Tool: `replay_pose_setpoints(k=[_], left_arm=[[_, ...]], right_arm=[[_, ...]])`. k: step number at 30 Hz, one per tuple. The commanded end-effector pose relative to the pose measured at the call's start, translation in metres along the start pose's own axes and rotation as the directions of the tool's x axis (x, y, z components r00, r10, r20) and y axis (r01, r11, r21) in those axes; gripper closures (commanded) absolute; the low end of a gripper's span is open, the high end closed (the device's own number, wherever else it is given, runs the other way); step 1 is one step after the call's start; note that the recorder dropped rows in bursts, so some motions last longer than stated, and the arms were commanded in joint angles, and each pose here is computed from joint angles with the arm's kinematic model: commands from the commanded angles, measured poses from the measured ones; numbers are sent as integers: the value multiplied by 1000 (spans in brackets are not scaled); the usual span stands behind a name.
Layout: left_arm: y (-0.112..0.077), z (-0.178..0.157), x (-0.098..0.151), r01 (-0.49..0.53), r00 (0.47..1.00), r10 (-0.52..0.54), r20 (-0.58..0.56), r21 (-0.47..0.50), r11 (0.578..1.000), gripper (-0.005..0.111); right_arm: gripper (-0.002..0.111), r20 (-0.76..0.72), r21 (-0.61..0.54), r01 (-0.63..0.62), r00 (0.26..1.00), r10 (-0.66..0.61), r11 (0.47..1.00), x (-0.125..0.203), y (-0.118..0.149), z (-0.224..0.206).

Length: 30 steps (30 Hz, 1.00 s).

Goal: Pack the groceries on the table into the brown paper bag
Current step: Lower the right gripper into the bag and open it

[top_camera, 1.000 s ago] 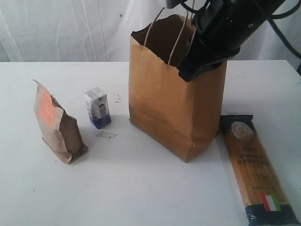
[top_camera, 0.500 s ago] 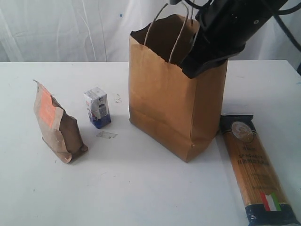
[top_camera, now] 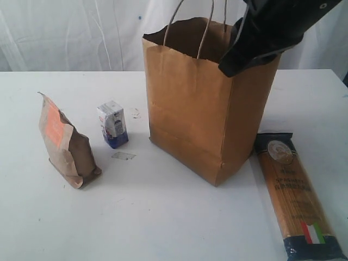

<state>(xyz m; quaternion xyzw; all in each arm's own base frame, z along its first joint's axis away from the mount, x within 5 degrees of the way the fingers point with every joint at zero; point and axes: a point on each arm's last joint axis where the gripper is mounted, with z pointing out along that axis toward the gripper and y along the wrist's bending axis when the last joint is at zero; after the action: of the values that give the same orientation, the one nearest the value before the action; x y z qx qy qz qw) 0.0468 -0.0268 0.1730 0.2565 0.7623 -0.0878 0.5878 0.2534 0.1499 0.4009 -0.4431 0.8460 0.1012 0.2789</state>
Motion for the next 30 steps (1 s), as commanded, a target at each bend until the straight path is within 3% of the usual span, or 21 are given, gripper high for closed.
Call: replay_pose_setpoints(k=[1, 4, 17, 20, 24, 30], left_arm=[[0, 0, 1, 9, 1000, -9, 1, -2, 1000, 107], [0, 0, 1, 9, 1000, -9, 1, -2, 1000, 107], [0, 0, 1, 9, 1000, -9, 1, -2, 1000, 107], [0, 0, 1, 9, 1000, -9, 1, -2, 1000, 107], [0, 0, 1, 9, 1000, -9, 1, -2, 1000, 107], [0, 0, 1, 9, 1000, -9, 1, -2, 1000, 107]], right_arm=[[60, 76, 101, -29, 997, 22, 994, -6, -9, -4], [47, 109, 120, -19, 994, 6, 993, -11, -13, 1], [49, -63, 46, 23, 998, -21, 999, -13, -30, 72], [60, -86, 39, 22, 996, -19, 999, -12, -32, 82], [108, -89, 39, 23, 996, -20, 999, -11, -32, 81], [108, -153, -30, 1, 988, -6, 1000, -5, -25, 80]])
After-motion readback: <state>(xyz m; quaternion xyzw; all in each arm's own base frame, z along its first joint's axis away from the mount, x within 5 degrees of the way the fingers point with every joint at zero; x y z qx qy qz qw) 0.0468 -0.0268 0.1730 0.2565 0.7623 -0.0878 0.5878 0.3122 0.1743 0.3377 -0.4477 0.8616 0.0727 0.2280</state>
